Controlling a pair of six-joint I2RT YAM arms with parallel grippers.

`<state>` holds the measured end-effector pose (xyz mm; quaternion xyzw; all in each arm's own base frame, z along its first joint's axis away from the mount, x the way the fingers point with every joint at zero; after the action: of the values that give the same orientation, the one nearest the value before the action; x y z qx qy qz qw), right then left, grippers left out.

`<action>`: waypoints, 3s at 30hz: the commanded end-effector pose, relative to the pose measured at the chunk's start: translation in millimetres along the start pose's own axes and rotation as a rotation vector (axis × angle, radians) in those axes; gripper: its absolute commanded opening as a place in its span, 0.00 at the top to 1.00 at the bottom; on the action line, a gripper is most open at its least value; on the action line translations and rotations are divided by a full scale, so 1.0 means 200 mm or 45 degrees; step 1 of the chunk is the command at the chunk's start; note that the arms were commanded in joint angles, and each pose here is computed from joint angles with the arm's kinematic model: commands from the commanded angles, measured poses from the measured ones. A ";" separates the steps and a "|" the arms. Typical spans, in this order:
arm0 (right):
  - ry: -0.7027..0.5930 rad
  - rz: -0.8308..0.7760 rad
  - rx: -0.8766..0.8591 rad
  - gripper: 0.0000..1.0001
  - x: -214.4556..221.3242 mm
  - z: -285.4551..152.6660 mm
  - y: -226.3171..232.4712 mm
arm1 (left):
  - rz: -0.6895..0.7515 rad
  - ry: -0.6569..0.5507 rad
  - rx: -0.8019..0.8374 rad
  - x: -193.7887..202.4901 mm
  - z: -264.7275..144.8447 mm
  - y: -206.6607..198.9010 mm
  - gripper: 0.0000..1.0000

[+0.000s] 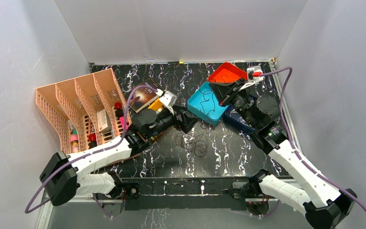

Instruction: Untangle the cables

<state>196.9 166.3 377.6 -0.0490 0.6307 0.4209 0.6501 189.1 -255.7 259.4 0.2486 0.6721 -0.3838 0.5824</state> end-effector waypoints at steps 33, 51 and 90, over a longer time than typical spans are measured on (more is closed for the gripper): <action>-0.116 0.213 -0.225 1.00 -0.22 0.01 0.20 | -0.234 0.052 0.136 0.31 0.46 0.02 0.52; -0.212 0.102 -0.152 1.00 -0.33 -0.04 0.21 | -0.359 0.310 -0.023 0.65 0.21 0.09 0.75; 0.238 -0.217 0.608 0.99 0.20 0.41 -0.57 | -0.155 0.406 -0.525 0.24 -0.33 0.19 0.27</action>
<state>300.6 158.2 287.0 0.0073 0.7992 0.1790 0.5738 170.8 -191.1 200.1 0.1512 0.8328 -0.2324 0.4791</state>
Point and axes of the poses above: each gripper's point midway between its finger pads, its own z axis out along the fingers, its own y axis along the line the jaws close on, x = y × z, the point moved 9 cm from there along -z, back along the fingers, and after that the axes turned 5 degrees about z, right-handed, at the moved point
